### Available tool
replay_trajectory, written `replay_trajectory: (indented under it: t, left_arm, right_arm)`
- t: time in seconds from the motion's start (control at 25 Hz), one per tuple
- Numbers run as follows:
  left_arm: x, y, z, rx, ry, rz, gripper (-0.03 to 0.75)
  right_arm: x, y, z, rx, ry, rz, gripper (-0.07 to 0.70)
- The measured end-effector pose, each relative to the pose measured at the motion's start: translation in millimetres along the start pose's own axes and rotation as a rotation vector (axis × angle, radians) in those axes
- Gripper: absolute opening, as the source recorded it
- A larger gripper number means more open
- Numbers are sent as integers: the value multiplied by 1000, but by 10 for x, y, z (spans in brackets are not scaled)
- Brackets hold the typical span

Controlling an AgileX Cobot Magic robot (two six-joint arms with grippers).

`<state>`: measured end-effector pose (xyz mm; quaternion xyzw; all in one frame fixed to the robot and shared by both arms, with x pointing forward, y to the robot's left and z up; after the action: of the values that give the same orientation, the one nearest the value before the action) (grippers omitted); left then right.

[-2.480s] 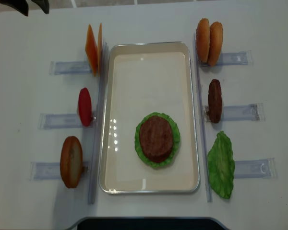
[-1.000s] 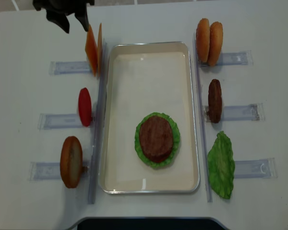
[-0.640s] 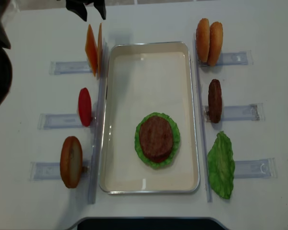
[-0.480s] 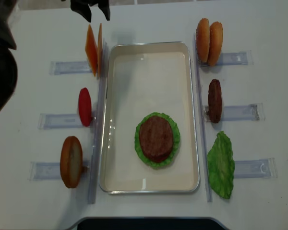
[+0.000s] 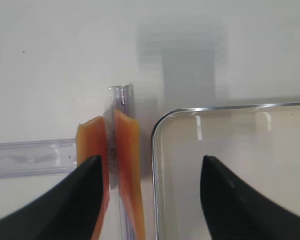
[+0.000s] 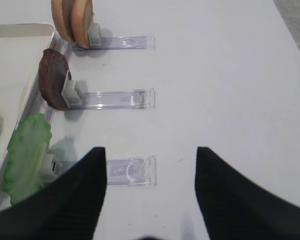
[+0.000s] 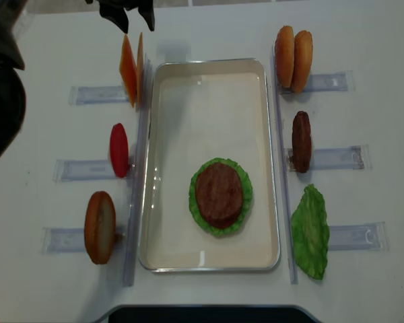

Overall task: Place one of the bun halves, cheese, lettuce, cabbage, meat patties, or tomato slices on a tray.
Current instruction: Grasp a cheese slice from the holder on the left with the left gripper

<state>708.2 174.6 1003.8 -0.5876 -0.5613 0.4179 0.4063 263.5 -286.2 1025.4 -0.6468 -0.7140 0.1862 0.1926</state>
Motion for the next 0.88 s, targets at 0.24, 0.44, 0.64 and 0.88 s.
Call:
replay_trajectory:
  t: [0.24,0.44,0.64,0.88]
  left_arm:
    - [1,102,12,19,2,-7,470]
    - [0,204,28,39,3,-13,470]
    - [5,282,67,63,4,-18,470]
    - [25,394,167,110,6,-30,470]
  right_arm:
    - [0,0,0,0,0,0,408]
    - [0,0,0,0,0,0,408]
    - [0,0,0,0,0,0,408]
    - [0,0,0,0,0,0,408]
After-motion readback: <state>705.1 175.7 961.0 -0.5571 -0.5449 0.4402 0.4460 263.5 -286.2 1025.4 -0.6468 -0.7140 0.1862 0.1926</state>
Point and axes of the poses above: a point on each arm's last joint axis where the gripper is mounted, y pointing out along that axis toward the gripper, x along the wrist's bending axis when the last joint is at zero, z = x × y, the point moved 4 cm from there along y, pointing out along that axis toward the gripper
